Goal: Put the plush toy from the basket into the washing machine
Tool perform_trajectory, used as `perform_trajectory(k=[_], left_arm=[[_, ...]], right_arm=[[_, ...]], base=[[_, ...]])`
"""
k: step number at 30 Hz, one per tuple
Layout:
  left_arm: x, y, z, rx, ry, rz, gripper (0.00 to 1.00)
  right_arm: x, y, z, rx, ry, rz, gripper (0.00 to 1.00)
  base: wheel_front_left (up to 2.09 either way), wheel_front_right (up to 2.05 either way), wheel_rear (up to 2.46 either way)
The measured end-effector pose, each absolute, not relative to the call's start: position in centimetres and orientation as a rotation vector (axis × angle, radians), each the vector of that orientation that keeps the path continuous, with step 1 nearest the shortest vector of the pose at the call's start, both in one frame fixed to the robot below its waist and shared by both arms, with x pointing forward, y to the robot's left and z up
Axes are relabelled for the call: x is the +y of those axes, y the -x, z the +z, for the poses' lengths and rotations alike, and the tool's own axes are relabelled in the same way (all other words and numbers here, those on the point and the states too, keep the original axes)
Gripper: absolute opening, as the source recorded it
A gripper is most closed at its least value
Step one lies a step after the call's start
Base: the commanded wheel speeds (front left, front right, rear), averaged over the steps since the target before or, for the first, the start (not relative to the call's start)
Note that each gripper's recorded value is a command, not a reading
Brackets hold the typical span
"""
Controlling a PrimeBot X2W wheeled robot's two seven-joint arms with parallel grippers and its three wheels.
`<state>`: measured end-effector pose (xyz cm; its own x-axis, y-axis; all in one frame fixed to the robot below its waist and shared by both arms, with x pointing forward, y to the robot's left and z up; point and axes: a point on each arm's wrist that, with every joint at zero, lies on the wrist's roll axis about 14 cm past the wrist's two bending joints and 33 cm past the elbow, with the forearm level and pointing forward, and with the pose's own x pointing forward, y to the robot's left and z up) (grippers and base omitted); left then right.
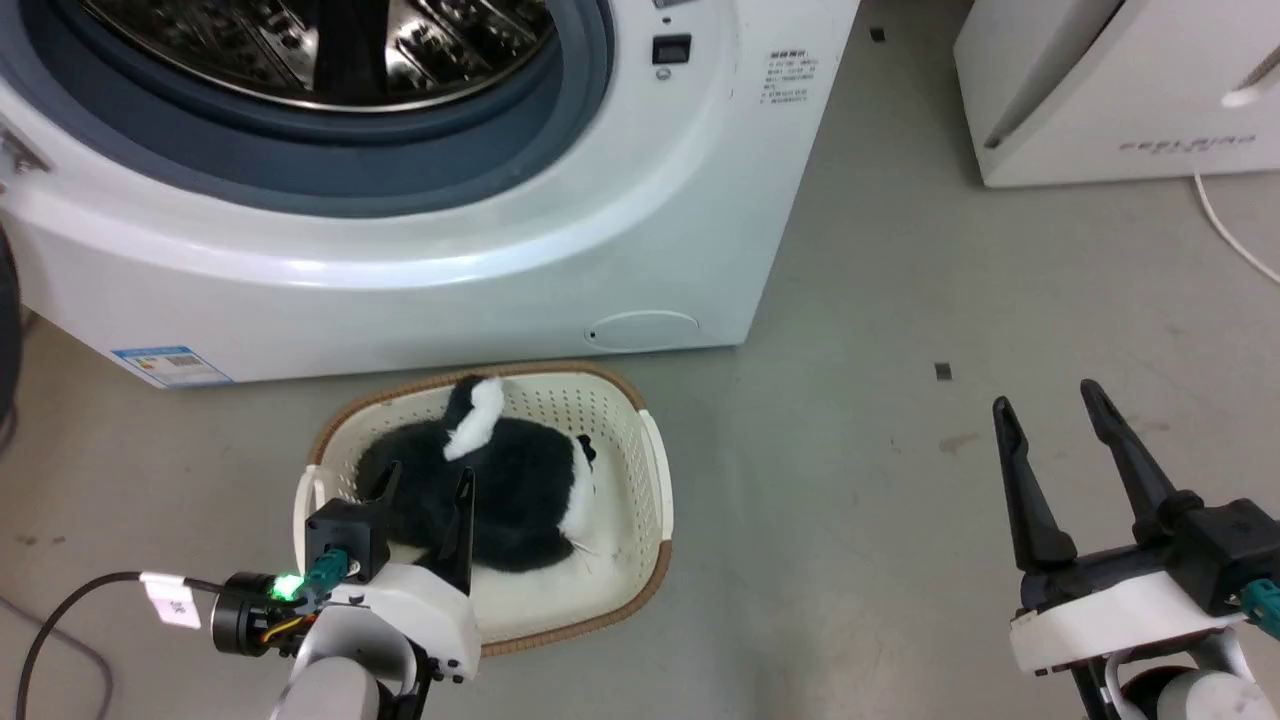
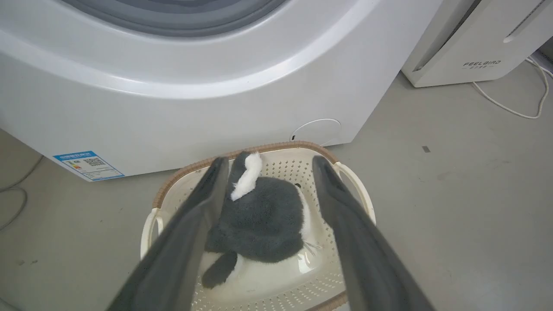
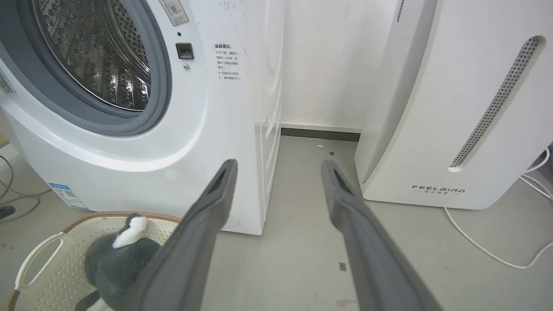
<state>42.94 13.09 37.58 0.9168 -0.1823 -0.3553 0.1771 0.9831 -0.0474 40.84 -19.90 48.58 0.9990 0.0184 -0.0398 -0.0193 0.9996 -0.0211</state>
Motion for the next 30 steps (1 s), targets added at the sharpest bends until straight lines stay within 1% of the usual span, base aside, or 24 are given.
perform_trajectory(k=[11, 20, 24, 30], left_arm=[[12.6, -43.8, 32.7, 0.489, -0.005, -0.224, 1.00], [12.3, -44.6, 27.6, 0.642, -0.015, -0.257, 1.00], [12.6, -45.6, 25.8, 0.683, -0.030, -0.264, 1.00], [12.9, -45.7, 22.1, 0.811, -0.061, -0.291, 1.00]], right_arm=[[-20.1, -41.5, 46.8, 0.070, 0.007, 0.011, 1.00], [-21.0, -42.1, 45.0, 0.103, 0.001, -0.013, 1.00], [-21.3, -42.6, 44.2, 0.113, 0.000, -0.022, 1.00], [-22.0, -42.9, 42.8, 0.139, 0.004, -0.040, 1.00]], base=[[0.00, 0.00, 0.00], [0.00, 0.00, 0.00], [0.00, 0.00, 0.00], [0.00, 0.00, 0.00]])
